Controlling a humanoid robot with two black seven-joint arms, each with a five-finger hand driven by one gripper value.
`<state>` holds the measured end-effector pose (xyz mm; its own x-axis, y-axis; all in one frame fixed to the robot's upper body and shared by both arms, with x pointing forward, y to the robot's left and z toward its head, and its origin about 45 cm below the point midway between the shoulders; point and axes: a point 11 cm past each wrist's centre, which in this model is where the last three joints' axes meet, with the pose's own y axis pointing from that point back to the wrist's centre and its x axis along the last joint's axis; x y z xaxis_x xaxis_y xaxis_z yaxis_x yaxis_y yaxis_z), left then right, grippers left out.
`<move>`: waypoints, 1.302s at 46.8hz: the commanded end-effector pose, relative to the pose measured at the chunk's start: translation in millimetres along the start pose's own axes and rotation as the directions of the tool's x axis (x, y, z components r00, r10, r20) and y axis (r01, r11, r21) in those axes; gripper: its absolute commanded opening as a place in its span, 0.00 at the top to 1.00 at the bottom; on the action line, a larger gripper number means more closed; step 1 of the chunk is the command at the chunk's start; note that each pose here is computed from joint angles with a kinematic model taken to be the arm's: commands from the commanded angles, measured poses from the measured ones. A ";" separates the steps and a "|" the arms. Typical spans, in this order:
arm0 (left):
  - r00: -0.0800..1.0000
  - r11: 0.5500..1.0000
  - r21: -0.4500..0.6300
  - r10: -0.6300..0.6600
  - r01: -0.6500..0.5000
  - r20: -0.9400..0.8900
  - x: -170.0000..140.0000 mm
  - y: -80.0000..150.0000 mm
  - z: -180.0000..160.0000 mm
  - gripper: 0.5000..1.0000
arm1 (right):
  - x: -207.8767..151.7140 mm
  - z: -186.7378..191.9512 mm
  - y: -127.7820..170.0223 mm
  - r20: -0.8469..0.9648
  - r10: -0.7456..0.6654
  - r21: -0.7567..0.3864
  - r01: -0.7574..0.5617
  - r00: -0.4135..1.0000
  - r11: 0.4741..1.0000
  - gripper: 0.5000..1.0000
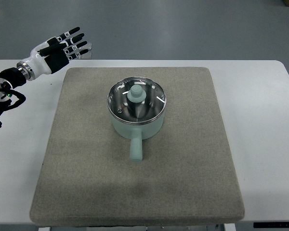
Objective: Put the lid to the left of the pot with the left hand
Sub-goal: 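Raise the open left hand above the mat beside the saucepan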
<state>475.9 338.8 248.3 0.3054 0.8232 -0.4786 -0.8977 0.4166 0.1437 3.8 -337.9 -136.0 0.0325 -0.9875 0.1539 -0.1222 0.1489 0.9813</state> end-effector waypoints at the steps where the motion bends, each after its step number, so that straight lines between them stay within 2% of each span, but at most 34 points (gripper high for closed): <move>1: 1.000 1.000 0.001 -0.001 0.001 0.003 0.1 0.2 0.1 0.01 | 0.2 -0.1 0.0 0.000 0.002 0.000 -0.002 1.000 1.000 0.15; 9: 1.000 1.000 -0.002 -0.003 0.003 -0.003 -1.2 -0.9 0.1 0.01 | 0.0 -0.1 0.0 0.000 0.000 0.000 0.000 1.000 1.000 0.15; 20: 1.000 0.999 -0.027 -0.020 0.020 0.009 -8.4 -5.5 15.8 0.01 | 0.0 -0.1 0.0 0.000 0.000 0.000 0.000 1.000 1.000 0.15; 35: 0.997 0.999 -0.047 0.013 -0.009 0.070 -1.9 -7.1 38.1 0.01 | 0.0 -0.1 0.0 0.000 0.000 0.000 0.000 1.000 1.000 0.15; 50: 0.900 0.999 0.039 -0.040 0.025 0.434 -20.8 -13.9 44.8 0.01 | 0.0 -0.1 0.0 0.000 0.000 0.000 0.000 1.000 1.000 0.15; 55: 0.830 0.996 0.060 -0.092 0.070 0.551 -32.6 -8.7 51.4 0.01 | 0.0 -1.0 -0.1 0.000 0.000 0.002 0.000 1.000 1.000 0.15; 61: 0.697 0.986 0.127 -0.166 0.109 0.697 -49.5 -6.0 50.2 0.01 | 0.0 -0.1 0.0 0.000 0.000 0.000 0.000 1.000 1.000 0.15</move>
<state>485.9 323.0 313.0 0.5496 0.8192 0.1639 -0.8333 0.5235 0.1778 4.0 -337.9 -136.0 0.0325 -0.9875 0.1540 -0.1226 0.1490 0.9812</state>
